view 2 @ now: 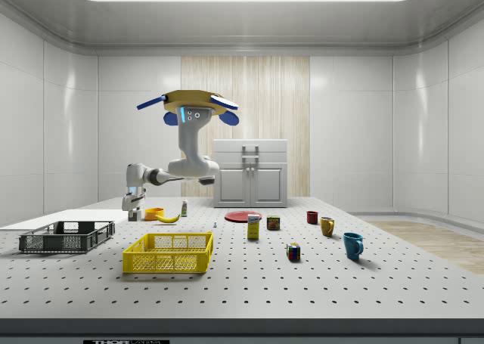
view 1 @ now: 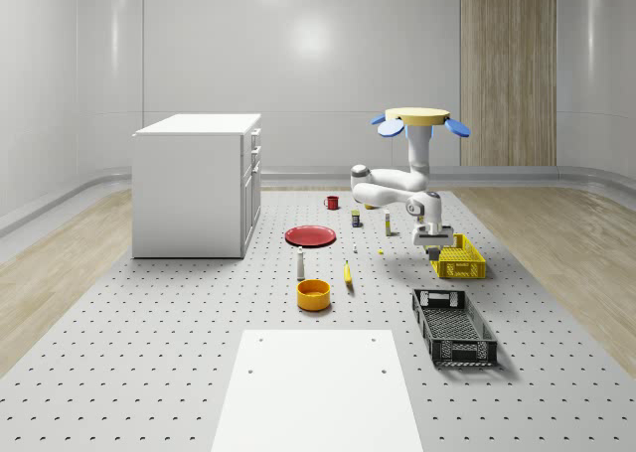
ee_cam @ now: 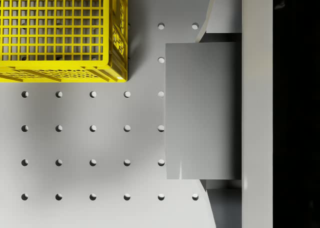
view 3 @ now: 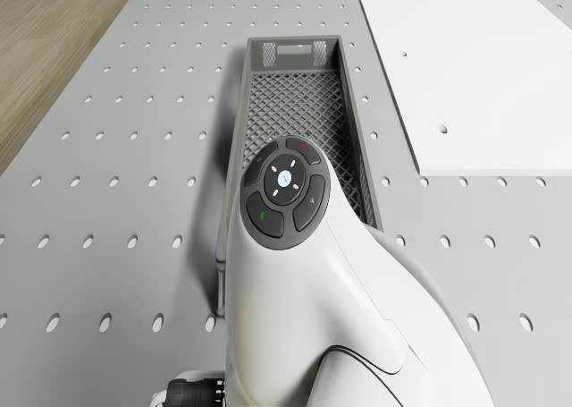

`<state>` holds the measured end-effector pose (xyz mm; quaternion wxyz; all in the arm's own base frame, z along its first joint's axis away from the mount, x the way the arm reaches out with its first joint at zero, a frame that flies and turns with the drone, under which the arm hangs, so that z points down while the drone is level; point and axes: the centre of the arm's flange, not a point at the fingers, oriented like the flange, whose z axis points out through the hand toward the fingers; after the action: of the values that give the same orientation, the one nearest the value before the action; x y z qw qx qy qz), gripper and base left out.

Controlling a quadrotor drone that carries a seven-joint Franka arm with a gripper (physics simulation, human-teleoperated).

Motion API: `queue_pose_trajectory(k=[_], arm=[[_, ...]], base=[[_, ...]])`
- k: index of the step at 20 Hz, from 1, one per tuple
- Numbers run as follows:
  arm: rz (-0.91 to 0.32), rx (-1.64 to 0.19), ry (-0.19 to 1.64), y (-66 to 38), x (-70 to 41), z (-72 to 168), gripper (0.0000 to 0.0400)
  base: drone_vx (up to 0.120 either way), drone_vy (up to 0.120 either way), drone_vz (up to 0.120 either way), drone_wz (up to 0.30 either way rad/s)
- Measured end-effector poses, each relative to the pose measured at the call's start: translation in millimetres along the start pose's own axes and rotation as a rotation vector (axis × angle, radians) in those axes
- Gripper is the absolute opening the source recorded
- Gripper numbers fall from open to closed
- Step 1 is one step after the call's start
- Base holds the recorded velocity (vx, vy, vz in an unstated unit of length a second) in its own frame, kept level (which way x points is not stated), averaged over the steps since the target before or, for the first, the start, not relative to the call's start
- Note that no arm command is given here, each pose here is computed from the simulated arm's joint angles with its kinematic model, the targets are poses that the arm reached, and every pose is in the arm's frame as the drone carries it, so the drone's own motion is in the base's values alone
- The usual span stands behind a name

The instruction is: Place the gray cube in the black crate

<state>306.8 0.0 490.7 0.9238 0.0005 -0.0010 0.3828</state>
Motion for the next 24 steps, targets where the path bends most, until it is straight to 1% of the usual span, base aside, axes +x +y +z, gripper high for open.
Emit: queue_pose_trajectory(k=[16, 19, 24], arm=[[0.0, 0.0, 0.0, 0.0, 0.0, 0.0, 0.025], [0.0, 0.0, 0.0, 0.0, 0.0, 0.0, 0.025], [0.0, 0.0, 0.0, 0.0, 0.0, 0.0, 0.025]], base=[[0.12, 0.0, 0.0, 0.0], [0.12, -0.08, 0.0, 0.0], [0.12, 0.0, 0.0, 0.0]])
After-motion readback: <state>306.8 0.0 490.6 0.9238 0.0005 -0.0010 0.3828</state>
